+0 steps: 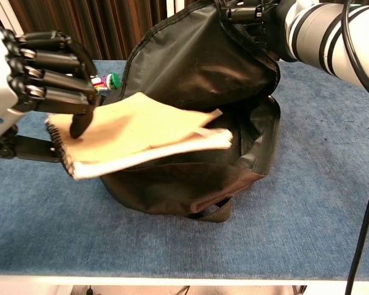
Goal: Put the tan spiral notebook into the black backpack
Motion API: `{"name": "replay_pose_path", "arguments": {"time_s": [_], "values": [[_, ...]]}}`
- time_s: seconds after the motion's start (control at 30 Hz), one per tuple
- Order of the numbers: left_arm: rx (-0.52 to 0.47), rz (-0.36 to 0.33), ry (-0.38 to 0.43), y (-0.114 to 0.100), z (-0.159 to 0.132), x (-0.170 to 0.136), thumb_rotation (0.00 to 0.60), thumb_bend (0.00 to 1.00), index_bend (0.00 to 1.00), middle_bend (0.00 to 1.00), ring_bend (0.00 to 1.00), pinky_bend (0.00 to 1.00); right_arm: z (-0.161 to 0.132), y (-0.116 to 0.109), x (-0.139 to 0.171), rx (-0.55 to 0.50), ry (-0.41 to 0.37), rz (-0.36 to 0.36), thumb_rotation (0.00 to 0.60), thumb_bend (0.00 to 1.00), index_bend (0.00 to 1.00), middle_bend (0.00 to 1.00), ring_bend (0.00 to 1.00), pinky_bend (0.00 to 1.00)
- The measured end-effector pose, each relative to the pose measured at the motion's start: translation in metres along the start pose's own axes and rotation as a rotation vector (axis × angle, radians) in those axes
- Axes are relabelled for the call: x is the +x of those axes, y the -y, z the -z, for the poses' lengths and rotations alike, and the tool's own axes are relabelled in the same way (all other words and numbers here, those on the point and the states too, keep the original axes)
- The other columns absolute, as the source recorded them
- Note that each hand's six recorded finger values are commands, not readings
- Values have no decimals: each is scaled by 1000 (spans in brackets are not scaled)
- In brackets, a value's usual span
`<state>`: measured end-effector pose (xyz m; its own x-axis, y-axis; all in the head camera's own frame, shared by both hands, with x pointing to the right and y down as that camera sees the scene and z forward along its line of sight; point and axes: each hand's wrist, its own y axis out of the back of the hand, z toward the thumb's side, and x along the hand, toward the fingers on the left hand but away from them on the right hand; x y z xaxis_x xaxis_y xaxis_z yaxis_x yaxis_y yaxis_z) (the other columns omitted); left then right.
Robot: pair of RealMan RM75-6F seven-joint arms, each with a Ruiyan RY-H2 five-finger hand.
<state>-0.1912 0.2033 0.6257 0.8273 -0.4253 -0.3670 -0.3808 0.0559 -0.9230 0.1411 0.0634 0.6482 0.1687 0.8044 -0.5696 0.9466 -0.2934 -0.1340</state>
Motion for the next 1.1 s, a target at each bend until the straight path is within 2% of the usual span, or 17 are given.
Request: {"name": "replay_pose_path", "arguments": {"time_s": [0.17,0.27,0.83,0.93,1.1], "values": [[-22,-39,54,-1,-16,15,600,378,725,708,597,438,-1,2,-2,-5,-2,-4,600,526,559,465,247,34],[-32,-34,70,3,-19,22,600,378,725,708,597,439,-2,5,-1,-10,-4,-11,600,526,559,465,247,34],[-18,77,9,63,-3,67,600,374,724,708,597,447,-17,21,9,-58,-62,-67,600,526,565,465,247,34],[-6,99,5,73,-2,72,600,370,722,709,599,416,-19,28,11,-70,-74,-83,600,526,568,465,246,34],[42,178,-12,93,3,76,600,362,719,709,599,387,-25,37,15,-96,-86,-107,600,530,570,464,247,34]]}}
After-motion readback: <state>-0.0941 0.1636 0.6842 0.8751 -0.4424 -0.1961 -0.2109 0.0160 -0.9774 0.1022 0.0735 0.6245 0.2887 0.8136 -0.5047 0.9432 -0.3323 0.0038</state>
